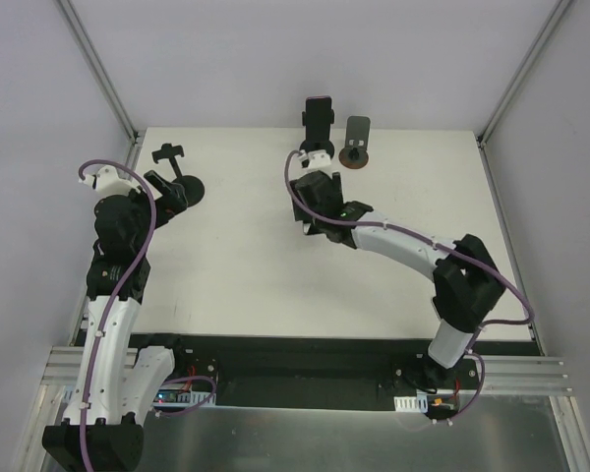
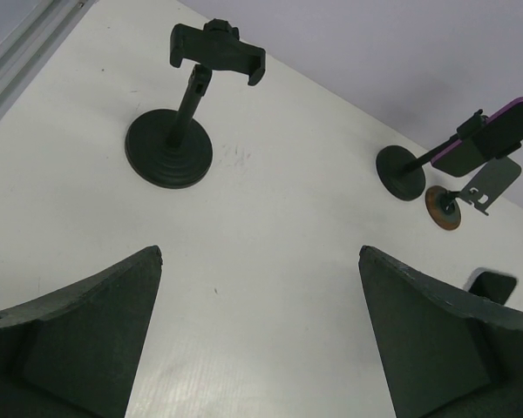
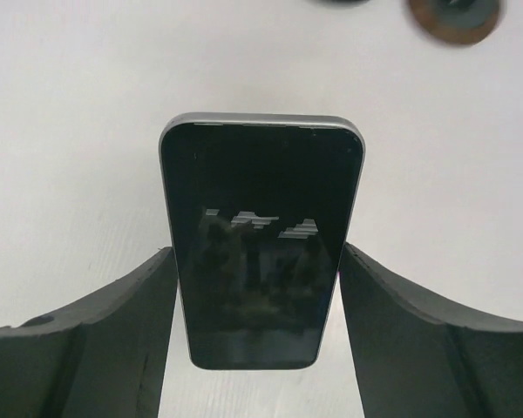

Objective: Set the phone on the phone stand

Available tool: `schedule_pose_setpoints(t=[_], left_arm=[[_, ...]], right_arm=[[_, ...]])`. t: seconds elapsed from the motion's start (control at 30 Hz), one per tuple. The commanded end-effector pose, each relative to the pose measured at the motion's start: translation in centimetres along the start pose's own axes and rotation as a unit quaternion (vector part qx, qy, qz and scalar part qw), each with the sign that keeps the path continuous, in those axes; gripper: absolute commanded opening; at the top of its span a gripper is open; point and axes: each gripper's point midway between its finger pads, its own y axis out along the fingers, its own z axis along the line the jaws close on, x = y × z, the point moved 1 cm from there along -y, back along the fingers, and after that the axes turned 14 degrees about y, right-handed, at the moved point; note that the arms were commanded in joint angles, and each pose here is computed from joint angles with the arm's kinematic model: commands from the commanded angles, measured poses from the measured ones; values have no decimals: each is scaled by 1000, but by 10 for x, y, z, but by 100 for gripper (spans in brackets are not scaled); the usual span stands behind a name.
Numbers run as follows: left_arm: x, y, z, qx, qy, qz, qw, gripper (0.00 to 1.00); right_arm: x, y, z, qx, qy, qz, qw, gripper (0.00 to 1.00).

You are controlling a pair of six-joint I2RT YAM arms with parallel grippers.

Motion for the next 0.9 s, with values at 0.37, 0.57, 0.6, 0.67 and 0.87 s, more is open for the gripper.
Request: schedule_pose_setpoints(t=[0.37, 0.57, 0.6, 0.67, 0.87], left_arm=[[8, 1, -15, -42, -17, -6, 999, 94], [5, 6, -20, -55, -13, 9, 998, 93], [4, 7, -20, -55, -13, 12, 998, 93], [1, 9, -21, -56, -13, 20, 998, 93], [3, 9, -22, -61, -14, 22, 998, 92]], right_arm=[[234, 28, -158, -155, 199, -330, 910, 1], [274, 84, -160, -149, 169, -348, 910, 1], [275, 89, -157, -148, 165, -348, 911, 1], [270, 103, -155, -143, 158, -347, 913, 1], [273, 121, -146, -124, 119, -354, 919, 1]])
